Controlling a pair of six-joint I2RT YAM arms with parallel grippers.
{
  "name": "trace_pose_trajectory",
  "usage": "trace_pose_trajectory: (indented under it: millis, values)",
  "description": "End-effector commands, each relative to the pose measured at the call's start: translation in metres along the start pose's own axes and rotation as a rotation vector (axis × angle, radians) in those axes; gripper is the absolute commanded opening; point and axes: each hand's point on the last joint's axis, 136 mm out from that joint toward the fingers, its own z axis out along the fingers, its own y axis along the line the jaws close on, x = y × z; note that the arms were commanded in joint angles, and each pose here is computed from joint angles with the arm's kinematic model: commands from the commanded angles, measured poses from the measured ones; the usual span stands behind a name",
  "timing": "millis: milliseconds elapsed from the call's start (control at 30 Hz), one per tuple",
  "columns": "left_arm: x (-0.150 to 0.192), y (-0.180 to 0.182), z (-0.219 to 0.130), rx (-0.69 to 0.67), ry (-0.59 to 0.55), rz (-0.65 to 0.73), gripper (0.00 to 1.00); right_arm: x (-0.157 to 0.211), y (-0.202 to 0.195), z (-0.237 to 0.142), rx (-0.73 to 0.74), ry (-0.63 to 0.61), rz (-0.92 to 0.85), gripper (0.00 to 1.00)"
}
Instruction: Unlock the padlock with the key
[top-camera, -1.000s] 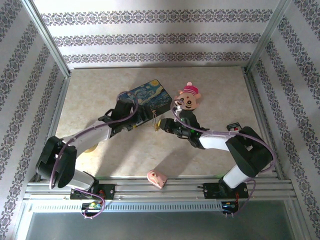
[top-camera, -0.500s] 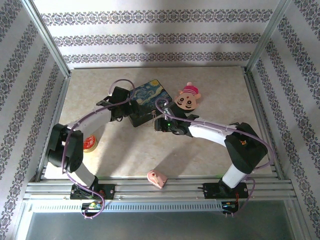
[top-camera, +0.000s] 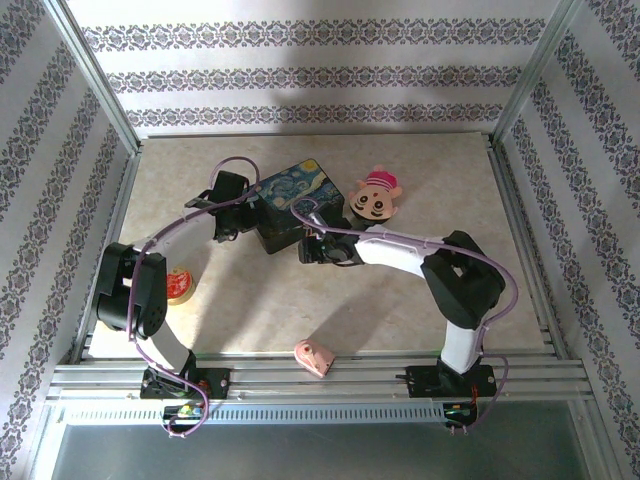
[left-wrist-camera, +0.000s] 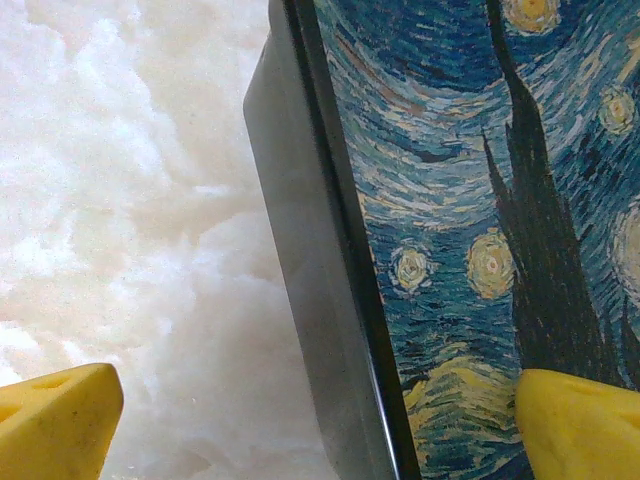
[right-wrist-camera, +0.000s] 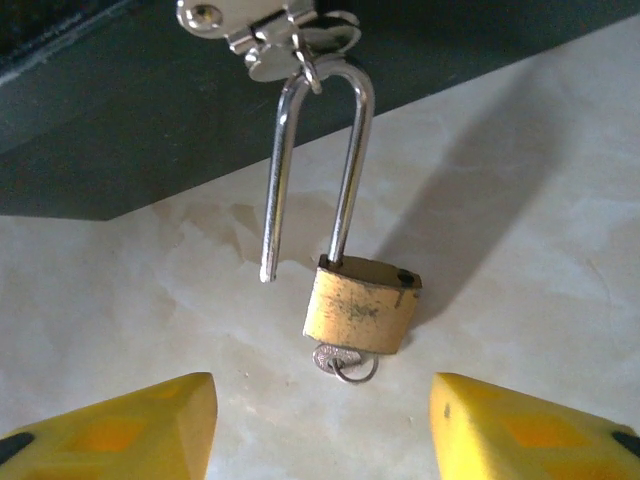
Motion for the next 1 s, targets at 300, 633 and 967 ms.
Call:
trace_pose_trajectory:
  millis: [300,633,967]
  values:
    - [0.009,0.025,0.016,-0.068,0.036,-0.02,1.0,-0.006,-0.015,0.024,0.132,0.0,-0.05,0.58]
    - [0.004,0.029,0.02,-0.063,0.032,-0.044,0.85,0.002,-0.034,0.033,0.162,0.031,-0.029,0.52]
    - [0.004,0.029,0.021,-0.047,0.037,-0.06,0.82,0.003,-0.044,0.03,0.122,0.043,-0.027,0.42]
